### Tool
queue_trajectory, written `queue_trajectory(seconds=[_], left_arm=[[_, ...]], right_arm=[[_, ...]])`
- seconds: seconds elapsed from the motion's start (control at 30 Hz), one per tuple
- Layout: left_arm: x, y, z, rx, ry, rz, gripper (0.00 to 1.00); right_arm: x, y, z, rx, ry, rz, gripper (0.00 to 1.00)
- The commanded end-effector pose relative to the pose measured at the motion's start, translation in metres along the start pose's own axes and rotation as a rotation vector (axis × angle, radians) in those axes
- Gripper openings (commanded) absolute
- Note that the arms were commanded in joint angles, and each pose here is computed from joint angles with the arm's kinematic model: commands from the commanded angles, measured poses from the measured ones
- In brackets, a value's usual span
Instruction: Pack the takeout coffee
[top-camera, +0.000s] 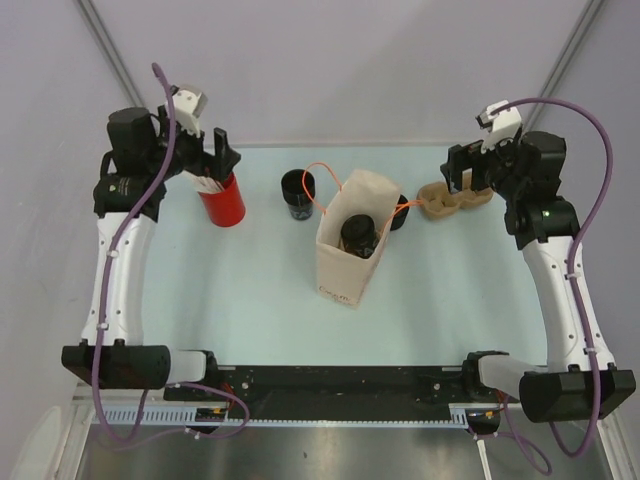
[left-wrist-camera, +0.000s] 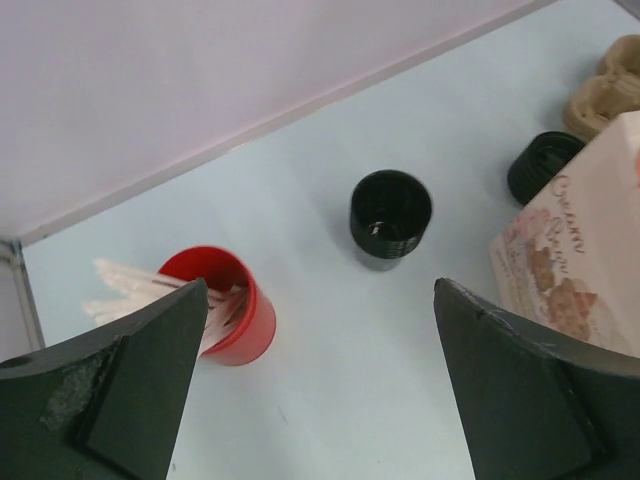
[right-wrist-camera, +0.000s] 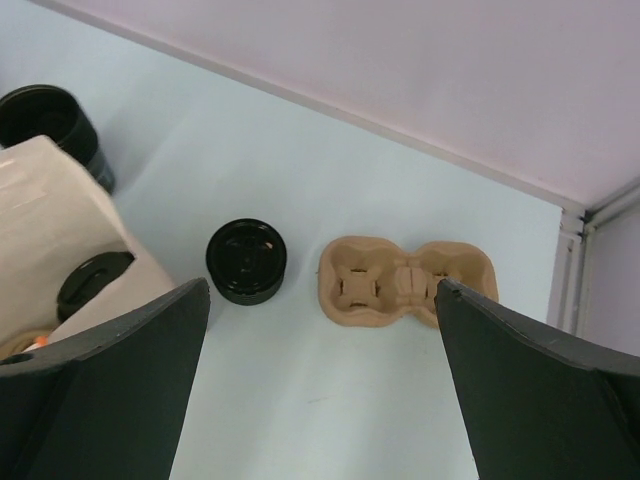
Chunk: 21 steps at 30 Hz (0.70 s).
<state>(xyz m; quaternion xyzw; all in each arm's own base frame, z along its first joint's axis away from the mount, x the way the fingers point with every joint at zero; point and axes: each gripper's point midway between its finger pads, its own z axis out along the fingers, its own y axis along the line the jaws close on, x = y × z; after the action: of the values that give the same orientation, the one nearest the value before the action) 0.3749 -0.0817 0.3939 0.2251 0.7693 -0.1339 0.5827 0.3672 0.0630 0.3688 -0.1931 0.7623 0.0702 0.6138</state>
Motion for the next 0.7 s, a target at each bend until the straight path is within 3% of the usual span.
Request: queue_trajectory(seconds=[0.0,0.27,0.67], left_arm=[[0.013,0.035,-0.006,-0.07,-0.031,-0.066,0.99],[0.065,0.085,0.007,-0.171,0.043,-0.141,0.99],[0.118,0.08,0.016,-0.148,0.142,-0.132,0.94]], right_arm=[[-0.011,-0.03,-0.002,0.137,-0.07,0.028,1.0],[0.017,-0.033,0.01,0.142,-0.023,0.045,1.0],[0.043,-0.027,0.02,0.109,0.027,0.045,1.0]])
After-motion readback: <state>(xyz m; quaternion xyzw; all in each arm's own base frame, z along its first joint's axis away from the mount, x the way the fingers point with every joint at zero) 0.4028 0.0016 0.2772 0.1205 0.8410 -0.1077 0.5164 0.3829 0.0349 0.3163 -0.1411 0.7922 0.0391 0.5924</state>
